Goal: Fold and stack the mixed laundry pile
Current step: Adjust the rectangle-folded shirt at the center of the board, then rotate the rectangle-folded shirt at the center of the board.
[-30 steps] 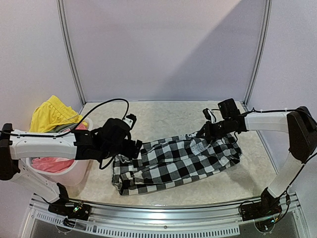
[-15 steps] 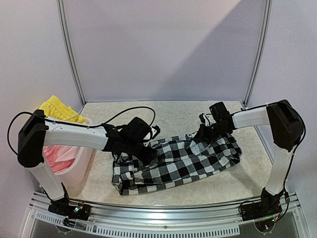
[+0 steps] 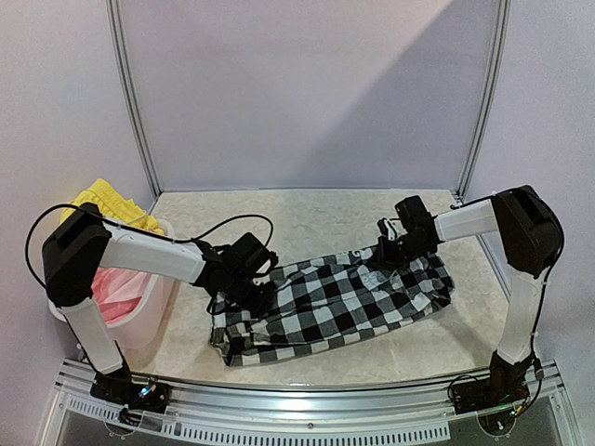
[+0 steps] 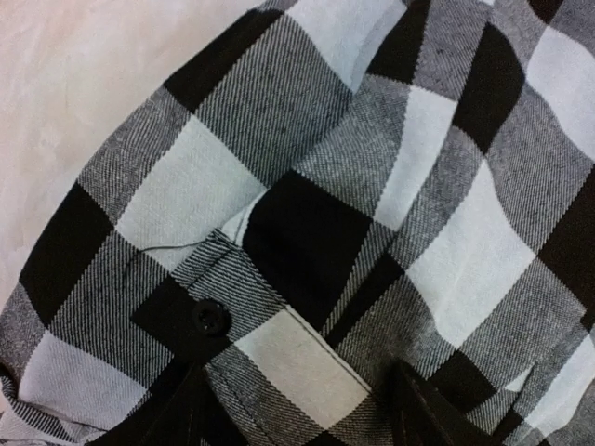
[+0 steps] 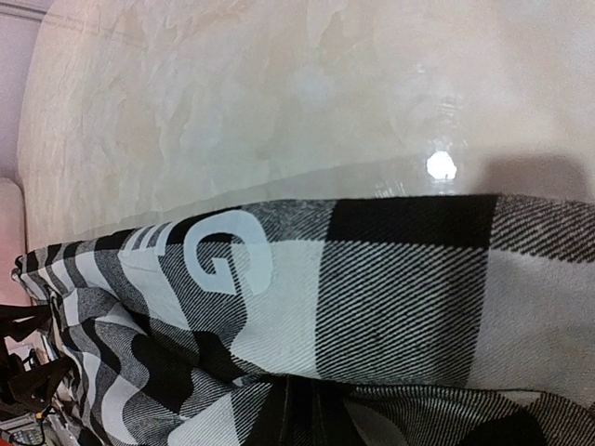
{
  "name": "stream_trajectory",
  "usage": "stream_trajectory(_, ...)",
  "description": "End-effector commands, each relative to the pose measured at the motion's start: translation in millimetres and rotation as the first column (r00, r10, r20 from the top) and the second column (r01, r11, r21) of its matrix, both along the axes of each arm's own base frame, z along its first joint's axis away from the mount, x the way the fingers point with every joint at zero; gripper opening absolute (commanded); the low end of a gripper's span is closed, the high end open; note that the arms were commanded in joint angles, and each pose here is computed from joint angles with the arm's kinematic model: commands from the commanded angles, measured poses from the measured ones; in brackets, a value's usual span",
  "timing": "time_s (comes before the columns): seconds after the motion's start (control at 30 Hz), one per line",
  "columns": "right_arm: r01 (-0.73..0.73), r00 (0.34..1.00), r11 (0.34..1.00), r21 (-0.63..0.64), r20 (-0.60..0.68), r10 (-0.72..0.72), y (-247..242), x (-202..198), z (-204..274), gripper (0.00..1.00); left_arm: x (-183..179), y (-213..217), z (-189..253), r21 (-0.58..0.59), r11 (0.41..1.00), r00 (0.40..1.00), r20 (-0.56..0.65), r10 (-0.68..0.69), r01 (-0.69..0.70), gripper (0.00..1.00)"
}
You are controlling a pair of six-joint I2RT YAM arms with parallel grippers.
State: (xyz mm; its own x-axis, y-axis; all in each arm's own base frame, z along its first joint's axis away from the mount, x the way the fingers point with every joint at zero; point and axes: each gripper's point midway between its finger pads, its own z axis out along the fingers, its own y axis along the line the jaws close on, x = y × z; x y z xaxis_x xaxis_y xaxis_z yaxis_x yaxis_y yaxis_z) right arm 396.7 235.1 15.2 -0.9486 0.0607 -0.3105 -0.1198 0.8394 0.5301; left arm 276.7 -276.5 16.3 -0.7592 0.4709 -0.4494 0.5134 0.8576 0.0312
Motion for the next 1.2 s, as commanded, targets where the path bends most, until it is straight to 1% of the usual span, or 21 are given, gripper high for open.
stream_trajectory(0.0,0.025,0.998,0.997,-0.067,-0.056,-0.029,-15,1,-28,0.09,-12,24,0,0.027,0.997,0.997,-0.019,0.076,-0.076,0.67)
stream_trajectory(0.1,0.011,0.999,0.998,-0.061,-0.037,-0.013,-9,11,-17,0.09,-14,33,11,0.043,0.994,0.994,-0.009,0.106,-0.105,0.67)
stream_trajectory(0.23,-0.026,0.999,0.998,-0.051,0.024,0.028,-1,31,16,0.11,-9,31,46,0.025,0.995,0.995,0.030,0.094,-0.095,0.69)
stream_trajectory(0.33,-0.054,0.996,0.998,-0.029,0.066,0.056,7,36,46,0.13,1,24,75,0.018,0.998,0.995,0.078,0.056,-0.058,0.74)
stream_trajectory(0.43,-0.073,0.993,0.997,-0.016,0.094,0.074,10,29,74,0.16,15,18,99,0.039,0.999,0.991,0.132,0.026,-0.032,0.83)
stream_trajectory(0.5,-0.090,0.991,0.996,-0.029,0.098,0.092,12,17,83,0.18,25,14,109,0.047,0.999,0.988,0.152,0.008,-0.015,0.87)
stream_trajectory(0.67,-0.124,0.989,0.988,-0.091,0.065,0.130,7,-35,88,0.23,47,5,112,0.047,0.998,0.990,0.130,-0.052,0.046,0.88)
stream_trajectory(0.83,-0.191,0.980,0.964,-0.185,0.013,0.197,2,-99,71,0.32,70,6,95,0.038,0.998,0.996,0.074,-0.048,0.045,0.87)
stream_trajectory(0.93,-0.236,0.971,0.946,-0.221,-0.033,0.235,2,-132,58,0.35,77,4,74,0.051,0.997,0.998,0.025,-0.053,0.052,0.86)
stream_trajectory(1.03,-0.237,0.971,0.939,-0.248,-0.063,0.229,-2,-155,46,0.35,80,0,58,0.061,0.996,0.997,-0.018,-0.071,0.072,0.85)
stream_trajectory(1.17,-0.195,0.981,0.952,-0.235,-0.064,0.185,-4,-164,40,0.35,82,-1,42,0.080,0.992,0.995,-0.052,-0.089,0.093,0.84)
